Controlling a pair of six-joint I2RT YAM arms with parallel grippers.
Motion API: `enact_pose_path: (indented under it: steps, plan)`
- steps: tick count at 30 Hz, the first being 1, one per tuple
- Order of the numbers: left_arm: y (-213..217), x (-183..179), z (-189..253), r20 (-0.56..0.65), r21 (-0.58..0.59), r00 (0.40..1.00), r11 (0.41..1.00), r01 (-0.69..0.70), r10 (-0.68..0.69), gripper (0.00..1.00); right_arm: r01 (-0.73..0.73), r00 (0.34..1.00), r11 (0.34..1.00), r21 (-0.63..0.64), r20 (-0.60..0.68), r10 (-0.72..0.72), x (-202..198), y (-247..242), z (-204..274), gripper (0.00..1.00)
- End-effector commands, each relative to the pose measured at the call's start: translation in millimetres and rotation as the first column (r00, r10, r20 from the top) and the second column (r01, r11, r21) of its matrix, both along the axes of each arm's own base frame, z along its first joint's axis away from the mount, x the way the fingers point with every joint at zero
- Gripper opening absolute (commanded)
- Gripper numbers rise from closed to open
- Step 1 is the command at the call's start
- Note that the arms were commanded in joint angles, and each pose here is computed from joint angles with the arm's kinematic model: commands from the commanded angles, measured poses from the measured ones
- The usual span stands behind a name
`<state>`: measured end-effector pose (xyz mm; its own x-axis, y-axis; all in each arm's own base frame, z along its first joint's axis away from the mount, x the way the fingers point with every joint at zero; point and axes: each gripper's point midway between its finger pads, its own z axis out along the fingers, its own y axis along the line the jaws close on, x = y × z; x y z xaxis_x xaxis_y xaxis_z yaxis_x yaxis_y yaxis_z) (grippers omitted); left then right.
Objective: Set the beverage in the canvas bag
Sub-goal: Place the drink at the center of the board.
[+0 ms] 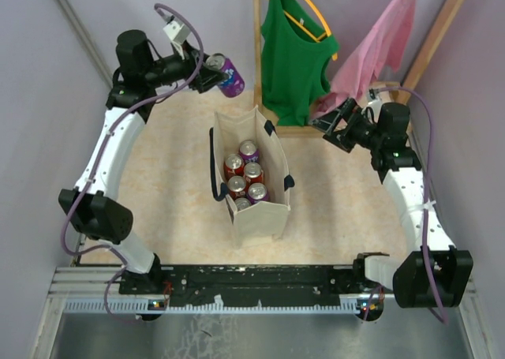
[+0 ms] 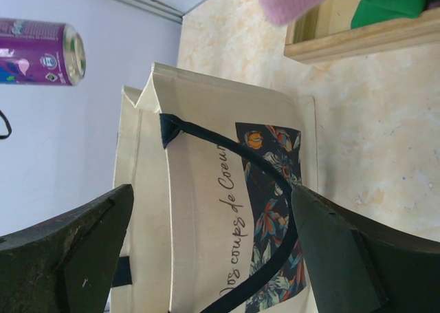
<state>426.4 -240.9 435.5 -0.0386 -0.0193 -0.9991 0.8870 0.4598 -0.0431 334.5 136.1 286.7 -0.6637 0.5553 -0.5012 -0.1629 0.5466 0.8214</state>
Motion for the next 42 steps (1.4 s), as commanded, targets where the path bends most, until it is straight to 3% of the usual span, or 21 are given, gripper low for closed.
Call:
enact_pose_path:
  steps: [1, 10, 15, 20, 30, 42]
  plan:
    - [42, -13, 23, 0.095, 0.011, 0.989, 0.993, -0.115, 0.113, 0.00, -0.008, 0.997, 1.000, -0.026, 0.080, 0.010, 8, 0, 23, 0.97]
    - [119, -9, -16, 0.046, 0.062, 0.915, 0.913, -0.404, 0.402, 0.00, -0.025, 0.998, 0.999, -0.023, 0.061, 0.026, 16, 2, 17, 0.97]
    - [139, -14, -90, -0.012, 0.159, 0.876, 0.866, -0.474, 0.482, 0.00, -0.034, 0.998, 0.999, -0.031, 0.054, 0.036, 24, 2, 15, 0.96]
    - [149, -26, -156, -0.052, 0.248, 0.863, 0.844, -0.475, 0.502, 0.00, -0.040, 0.998, 0.998, -0.042, 0.055, 0.043, 29, 2, 16, 0.96]
    - [158, -39, -242, -0.092, 0.343, 0.849, 0.818, -0.463, 0.520, 0.00, -0.044, 0.998, 0.999, -0.032, 0.045, 0.045, 35, 4, 13, 0.96]
    - [163, -67, -292, -0.118, 0.407, 0.845, 0.802, -0.438, 0.521, 0.00, -0.042, 0.998, 0.999, -0.034, 0.039, 0.044, 37, 3, 14, 0.96]
